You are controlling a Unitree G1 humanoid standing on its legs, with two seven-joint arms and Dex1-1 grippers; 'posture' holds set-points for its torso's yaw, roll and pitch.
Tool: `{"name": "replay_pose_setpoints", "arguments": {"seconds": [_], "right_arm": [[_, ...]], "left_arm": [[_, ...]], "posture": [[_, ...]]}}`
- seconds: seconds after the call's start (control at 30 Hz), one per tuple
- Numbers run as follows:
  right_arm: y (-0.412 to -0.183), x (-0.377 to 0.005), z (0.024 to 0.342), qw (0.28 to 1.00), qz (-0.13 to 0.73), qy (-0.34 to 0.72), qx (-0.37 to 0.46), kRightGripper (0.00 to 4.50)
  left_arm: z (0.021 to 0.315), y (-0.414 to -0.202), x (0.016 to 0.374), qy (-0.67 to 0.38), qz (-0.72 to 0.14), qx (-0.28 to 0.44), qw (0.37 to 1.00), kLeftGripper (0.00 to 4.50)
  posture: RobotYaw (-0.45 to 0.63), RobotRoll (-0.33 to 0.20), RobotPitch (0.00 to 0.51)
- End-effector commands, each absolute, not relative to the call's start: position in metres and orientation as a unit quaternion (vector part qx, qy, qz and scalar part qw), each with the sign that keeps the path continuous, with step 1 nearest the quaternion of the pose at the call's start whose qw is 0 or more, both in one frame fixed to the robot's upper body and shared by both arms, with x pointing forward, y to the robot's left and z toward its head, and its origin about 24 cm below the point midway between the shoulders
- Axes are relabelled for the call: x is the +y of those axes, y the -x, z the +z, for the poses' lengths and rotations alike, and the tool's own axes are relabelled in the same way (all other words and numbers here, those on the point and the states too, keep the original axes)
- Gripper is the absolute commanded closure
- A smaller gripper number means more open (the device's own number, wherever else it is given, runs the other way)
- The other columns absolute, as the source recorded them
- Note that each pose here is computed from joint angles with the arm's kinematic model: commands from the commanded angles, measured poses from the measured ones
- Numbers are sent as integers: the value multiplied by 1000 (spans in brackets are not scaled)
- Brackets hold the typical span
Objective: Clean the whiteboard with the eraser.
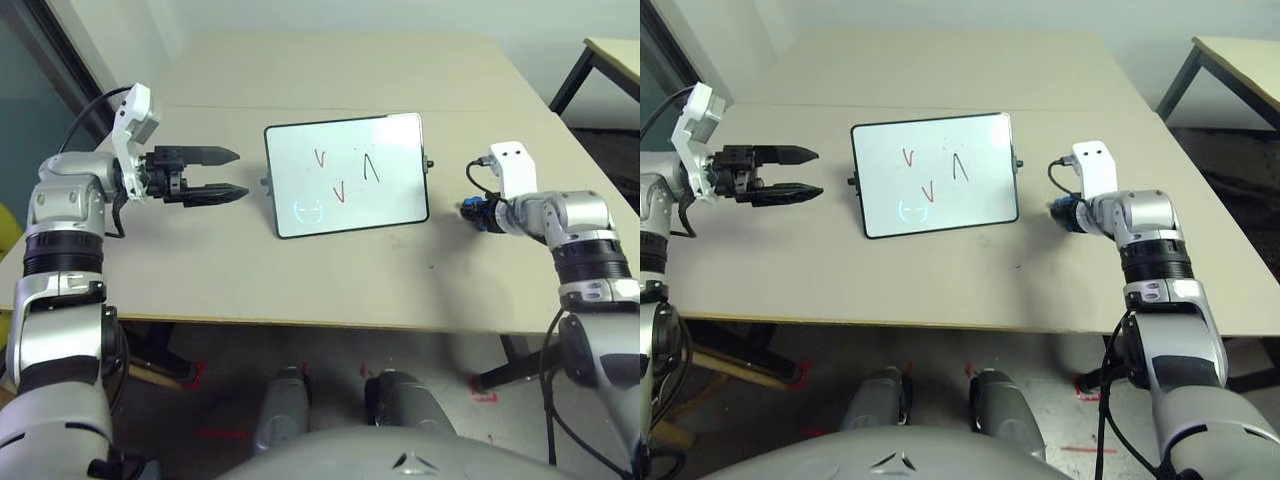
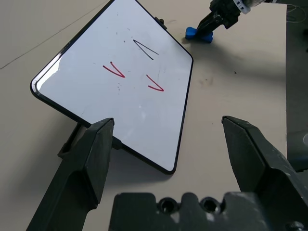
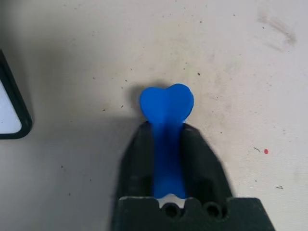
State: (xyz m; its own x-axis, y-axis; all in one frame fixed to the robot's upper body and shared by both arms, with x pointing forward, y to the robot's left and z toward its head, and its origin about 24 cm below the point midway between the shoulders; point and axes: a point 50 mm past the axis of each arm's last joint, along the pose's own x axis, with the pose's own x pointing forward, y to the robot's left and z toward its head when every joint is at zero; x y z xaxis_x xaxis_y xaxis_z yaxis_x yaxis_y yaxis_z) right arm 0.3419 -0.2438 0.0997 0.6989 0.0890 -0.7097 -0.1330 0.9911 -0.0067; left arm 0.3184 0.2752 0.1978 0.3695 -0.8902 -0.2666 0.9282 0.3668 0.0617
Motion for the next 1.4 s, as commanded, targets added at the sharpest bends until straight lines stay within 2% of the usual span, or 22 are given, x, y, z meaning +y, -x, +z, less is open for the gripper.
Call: {"name": "replay_pose_setpoints", "arguments": {"seconds": [0.03,0.23,0.37,0.57,0.63,0.97,1.4], "right_arm": [[-344,-240,116,931,87,78,345,4484],[-342,-215,142,928,168,185,276,4484],[-339,-183,156,913,227,266,211,4484],[-336,-141,158,851,298,425,76,4484],[-338,-135,154,827,304,469,54,4484],[-347,-137,143,750,305,583,68,4484],[-348,-114,132,726,352,586,76,4484]], "left_arm": [[200,-315,277,-104,-550,91,823,0],[198,-314,277,-105,-547,87,826,0],[196,-314,275,-106,-547,88,826,0],[193,-316,271,-108,-548,88,825,0],[193,-317,269,-108,-550,87,824,0],[193,-318,265,-107,-554,81,821,0],[193,-317,264,-109,-552,78,823,0]], "posture": [[175,0,0],[184,0,0],[181,0,0],[178,0,0],[180,0,0],[188,0,0],[209,0,0]]}}
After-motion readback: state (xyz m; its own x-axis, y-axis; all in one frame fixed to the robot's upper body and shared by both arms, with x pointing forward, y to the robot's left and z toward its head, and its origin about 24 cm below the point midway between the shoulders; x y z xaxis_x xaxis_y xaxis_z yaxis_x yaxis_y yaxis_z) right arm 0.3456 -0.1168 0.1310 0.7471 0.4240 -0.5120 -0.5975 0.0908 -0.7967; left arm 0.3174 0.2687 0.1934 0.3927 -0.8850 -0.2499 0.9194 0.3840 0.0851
